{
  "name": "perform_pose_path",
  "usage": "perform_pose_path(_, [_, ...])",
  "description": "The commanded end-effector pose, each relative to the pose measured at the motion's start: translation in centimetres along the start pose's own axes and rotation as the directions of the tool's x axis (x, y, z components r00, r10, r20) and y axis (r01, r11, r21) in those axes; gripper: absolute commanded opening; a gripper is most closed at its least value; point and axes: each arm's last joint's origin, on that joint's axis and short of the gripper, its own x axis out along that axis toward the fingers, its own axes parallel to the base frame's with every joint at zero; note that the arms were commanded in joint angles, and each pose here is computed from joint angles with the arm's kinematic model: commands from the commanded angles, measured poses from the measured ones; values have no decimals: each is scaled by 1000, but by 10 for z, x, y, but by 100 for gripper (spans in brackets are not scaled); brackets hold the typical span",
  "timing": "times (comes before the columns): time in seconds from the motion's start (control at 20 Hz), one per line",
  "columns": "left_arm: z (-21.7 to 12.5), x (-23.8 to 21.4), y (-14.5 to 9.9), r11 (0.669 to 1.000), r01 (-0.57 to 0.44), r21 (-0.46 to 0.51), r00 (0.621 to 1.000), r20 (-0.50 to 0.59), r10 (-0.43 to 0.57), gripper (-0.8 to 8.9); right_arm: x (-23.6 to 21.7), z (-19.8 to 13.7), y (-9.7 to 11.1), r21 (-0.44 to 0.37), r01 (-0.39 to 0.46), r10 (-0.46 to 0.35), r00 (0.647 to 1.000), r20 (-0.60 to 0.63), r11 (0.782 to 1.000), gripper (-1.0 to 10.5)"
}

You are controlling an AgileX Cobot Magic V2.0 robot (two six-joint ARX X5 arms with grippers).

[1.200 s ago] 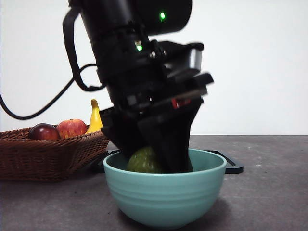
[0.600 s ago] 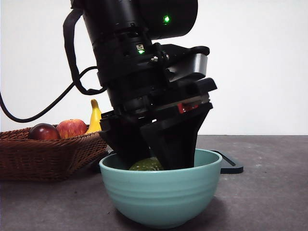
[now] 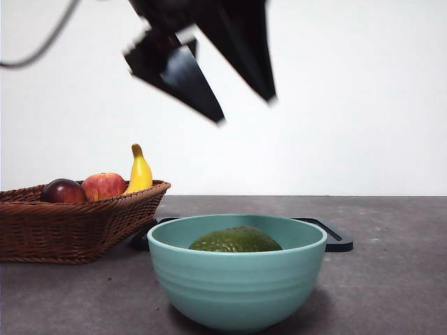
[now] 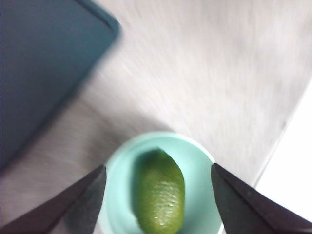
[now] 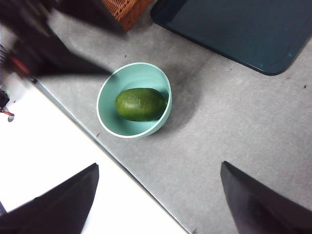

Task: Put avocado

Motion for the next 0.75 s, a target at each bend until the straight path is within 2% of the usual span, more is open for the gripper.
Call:
perform_pose_path(0.05, [6,-29,5,999,-15,-41,996,87,19,347,-3,4,2,-2,-2,2,1000,14,1000,400])
perform_pose_path(0.35, [-9,-86,37,983,-94,-155,975,183,122,344,3,8,-1,7,-3,3,1000,-2,1000,400])
perform_pose_path(0.6, [-52,-91,50,970,-52,-238,982,165,93,343,18,23,-10,14,-5,5,1000,-15,1000,399])
perform_pose_path(0.75, [-78,-84,48,967,35,-252,990,143,1,342,33,33,-15,23,-15,16,999,-47,1000,399])
